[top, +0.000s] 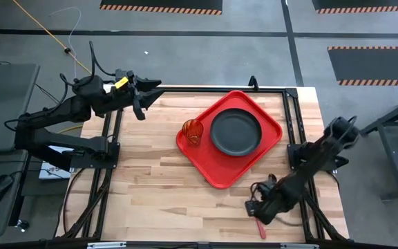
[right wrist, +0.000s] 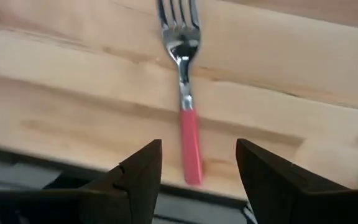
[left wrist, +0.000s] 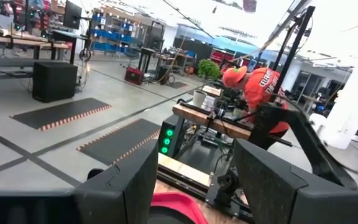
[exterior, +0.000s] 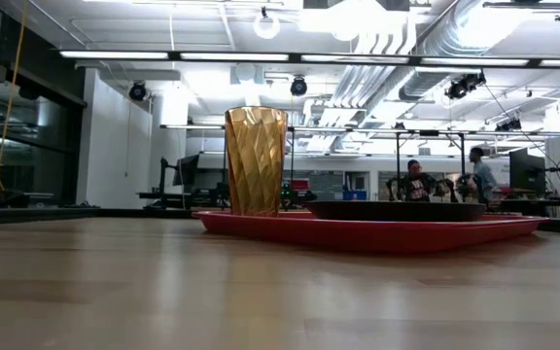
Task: Pick and place plate/cup/fork/spoon on tray
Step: Put the pink fork on the orange serving tray to the left of the black plate
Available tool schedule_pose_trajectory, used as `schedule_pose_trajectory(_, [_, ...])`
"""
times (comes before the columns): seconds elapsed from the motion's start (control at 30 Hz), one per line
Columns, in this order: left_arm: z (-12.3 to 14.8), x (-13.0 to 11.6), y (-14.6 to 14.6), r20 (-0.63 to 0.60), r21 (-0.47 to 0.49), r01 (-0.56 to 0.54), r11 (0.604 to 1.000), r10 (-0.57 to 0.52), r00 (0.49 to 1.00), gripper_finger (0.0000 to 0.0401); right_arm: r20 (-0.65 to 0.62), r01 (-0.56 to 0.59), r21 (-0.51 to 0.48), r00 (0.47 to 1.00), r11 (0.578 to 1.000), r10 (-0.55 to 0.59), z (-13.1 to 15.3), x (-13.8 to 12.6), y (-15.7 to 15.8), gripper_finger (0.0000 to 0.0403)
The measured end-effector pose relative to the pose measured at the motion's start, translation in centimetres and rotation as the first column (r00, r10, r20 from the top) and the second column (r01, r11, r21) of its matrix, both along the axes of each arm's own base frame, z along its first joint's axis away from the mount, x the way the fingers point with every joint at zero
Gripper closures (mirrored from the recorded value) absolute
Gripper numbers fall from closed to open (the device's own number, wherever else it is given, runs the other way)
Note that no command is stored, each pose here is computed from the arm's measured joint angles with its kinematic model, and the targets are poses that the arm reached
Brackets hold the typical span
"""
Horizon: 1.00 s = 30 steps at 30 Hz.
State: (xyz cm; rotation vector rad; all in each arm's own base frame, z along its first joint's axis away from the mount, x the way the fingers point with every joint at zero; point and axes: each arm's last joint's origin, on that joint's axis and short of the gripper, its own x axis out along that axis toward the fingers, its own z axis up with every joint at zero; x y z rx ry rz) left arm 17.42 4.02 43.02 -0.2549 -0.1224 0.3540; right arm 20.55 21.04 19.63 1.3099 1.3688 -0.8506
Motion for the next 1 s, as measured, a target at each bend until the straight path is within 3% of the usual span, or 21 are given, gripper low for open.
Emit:
schedule_pose_trajectory(0.3, [0.0,0.0,0.0,0.0,0.0,0.0,1.0,0.0,1.0,0.0201,-0.05,-0.011,-0.042,0.999,0.999,0.009,-3.6,2.3,1.7,0.0207])
schedule_pose_trajectory(0.6, [0.0,0.0,0.0,-0.001,0.001,0.0,1.0,0.0,1.0,0.0201,-0.092,-0.047,-0.068,0.995,0.997,0.041,-5.9,2.7,2.4,0.0213])
schedule_pose_trajectory(0.73, [0.0,0.0,0.0,-0.001,0.001,0.0,1.0,0.0,1.0,0.0201,-0.133,-0.055,-0.085,0.99,0.995,0.044,-6.2,2.5,2.2,0.0258])
schedule_pose_trajectory(0.9, [0.1,-0.1,0.0,-0.011,0.035,-0.004,0.999,0.004,1.0,0.0201,-0.157,-0.143,-0.123,0.98,0.982,0.123,-5.2,2.0,0.9,0.0379])
schedule_pose_trajectory(1.0, [0.3,-0.6,-0.1,-0.003,0.06,-0.021,0.998,0.021,1.0,0.0201,-0.125,-0.2,-0.141,0.975,0.97,0.183,-2.8,1.7,-0.7,0.0378])
